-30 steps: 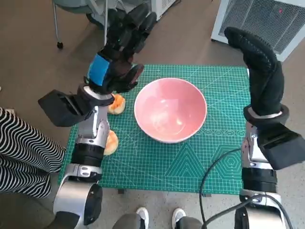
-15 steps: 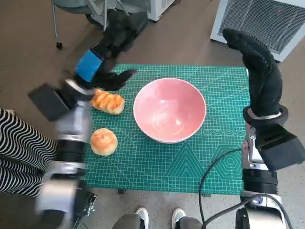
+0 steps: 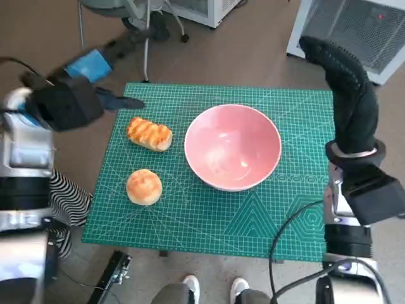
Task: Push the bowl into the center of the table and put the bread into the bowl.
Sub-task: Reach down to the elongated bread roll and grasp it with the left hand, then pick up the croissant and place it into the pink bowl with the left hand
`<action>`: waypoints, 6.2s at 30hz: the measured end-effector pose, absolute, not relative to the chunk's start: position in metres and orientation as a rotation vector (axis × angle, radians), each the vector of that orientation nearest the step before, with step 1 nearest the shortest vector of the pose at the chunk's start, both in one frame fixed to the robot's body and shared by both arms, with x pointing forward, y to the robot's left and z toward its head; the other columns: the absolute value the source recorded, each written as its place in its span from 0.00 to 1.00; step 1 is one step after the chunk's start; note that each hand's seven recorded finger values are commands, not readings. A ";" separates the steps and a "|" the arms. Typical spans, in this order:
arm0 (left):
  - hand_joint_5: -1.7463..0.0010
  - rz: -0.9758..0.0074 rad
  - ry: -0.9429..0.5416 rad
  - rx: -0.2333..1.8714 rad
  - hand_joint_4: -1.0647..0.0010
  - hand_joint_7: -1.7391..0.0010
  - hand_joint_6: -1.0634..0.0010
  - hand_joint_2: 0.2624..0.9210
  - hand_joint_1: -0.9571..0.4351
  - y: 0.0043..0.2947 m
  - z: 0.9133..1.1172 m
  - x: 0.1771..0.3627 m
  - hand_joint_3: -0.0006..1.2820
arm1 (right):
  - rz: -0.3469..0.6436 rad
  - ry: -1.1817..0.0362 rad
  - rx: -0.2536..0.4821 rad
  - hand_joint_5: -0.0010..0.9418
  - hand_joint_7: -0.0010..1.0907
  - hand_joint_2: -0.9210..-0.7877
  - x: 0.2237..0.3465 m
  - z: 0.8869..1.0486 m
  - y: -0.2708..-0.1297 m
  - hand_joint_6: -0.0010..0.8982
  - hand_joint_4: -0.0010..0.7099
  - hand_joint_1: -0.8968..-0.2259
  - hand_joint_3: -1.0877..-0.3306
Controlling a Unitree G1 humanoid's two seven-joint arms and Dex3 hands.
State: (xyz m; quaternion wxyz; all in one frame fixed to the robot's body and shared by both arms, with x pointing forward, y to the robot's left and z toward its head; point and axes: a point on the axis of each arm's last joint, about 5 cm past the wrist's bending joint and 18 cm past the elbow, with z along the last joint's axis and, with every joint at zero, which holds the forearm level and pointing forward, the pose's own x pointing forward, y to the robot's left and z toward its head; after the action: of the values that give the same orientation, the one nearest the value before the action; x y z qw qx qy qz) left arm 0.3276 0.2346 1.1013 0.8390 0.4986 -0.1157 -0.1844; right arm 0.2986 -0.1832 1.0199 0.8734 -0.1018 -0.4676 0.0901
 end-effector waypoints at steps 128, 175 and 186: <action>0.79 -0.346 0.460 1.655 0.60 1.00 0.47 0.82 0.69 0.182 0.977 0.361 0.03 | 0.160 -0.948 -0.204 0.00 0.51 0.00 0.293 1.017 -0.186 0.01 0.30 0.17 0.51; 0.38 -0.314 0.331 1.638 0.30 0.34 0.37 1.00 0.69 0.190 0.962 0.354 0.02 | 0.162 -0.955 -0.173 0.00 0.51 0.00 0.288 1.019 -0.186 0.01 0.28 0.21 0.50; 0.36 -0.293 0.272 1.508 0.31 0.36 0.36 1.00 0.69 0.192 0.972 0.357 0.02 | 0.166 -0.950 -0.169 0.00 0.51 0.00 0.287 1.019 -0.186 0.01 0.29 0.21 0.50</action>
State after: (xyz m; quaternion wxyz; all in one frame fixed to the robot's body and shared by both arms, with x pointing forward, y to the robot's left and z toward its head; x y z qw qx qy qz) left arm 0.3569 0.1917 0.9724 0.7108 0.6800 0.1224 -0.1319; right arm 0.2873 -0.1859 1.0187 0.8825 -0.0810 -0.4564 0.0796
